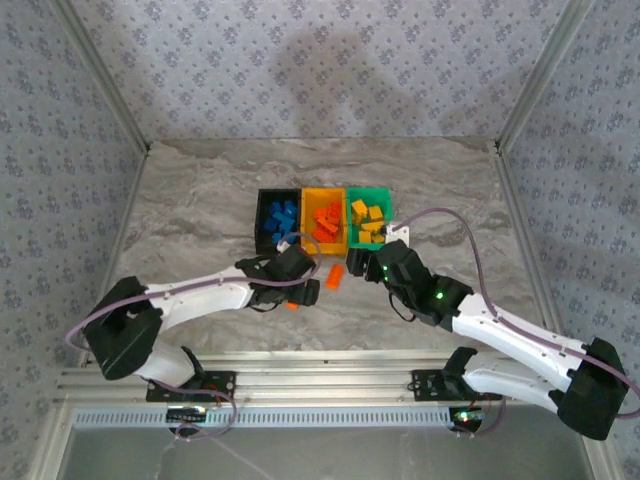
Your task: Sort the legos into containers by color
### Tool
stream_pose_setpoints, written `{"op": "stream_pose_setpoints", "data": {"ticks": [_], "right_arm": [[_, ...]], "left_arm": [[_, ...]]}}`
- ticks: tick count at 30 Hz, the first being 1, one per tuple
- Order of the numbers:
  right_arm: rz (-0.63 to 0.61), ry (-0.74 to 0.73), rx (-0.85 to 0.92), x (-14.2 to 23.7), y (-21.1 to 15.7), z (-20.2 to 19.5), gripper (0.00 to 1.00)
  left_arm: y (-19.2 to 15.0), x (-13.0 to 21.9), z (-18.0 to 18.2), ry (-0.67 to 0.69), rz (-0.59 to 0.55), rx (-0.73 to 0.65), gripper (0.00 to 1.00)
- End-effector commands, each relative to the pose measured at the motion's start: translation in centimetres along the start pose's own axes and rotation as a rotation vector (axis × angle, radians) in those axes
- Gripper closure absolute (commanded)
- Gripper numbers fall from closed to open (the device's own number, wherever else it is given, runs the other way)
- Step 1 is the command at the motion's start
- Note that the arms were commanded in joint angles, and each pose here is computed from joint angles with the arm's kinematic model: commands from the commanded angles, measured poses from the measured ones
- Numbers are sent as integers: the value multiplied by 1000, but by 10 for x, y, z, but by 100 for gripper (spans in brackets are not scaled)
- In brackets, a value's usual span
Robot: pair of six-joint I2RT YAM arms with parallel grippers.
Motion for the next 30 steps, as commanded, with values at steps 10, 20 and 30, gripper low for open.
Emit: {"op": "stream_pose_setpoints", "data": {"ticks": [10,20,30], "right_arm": [[-39,-40,-27,11,3,-10,16],[-39,-51,-33,11,2,-12,15],[-32,-87,-46,11,-2,-21,15]], "left_arm": [[-18,-33,0,45,151,-71,49],[-4,-4,1,22,58,-33,71],[109,39,10,-22,-240,73,71]]}}
Point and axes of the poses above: each hand's point on the last joint's axis, 136 mm out from that joint toward the fingers, its own x axis back along the fingers, its own z axis along the line the jaws close on, y = z × x, the point moved 9 cm from there along x, back along the fingers, and after that the axes turned 9 degrees about -x, right-handed, at the moved point
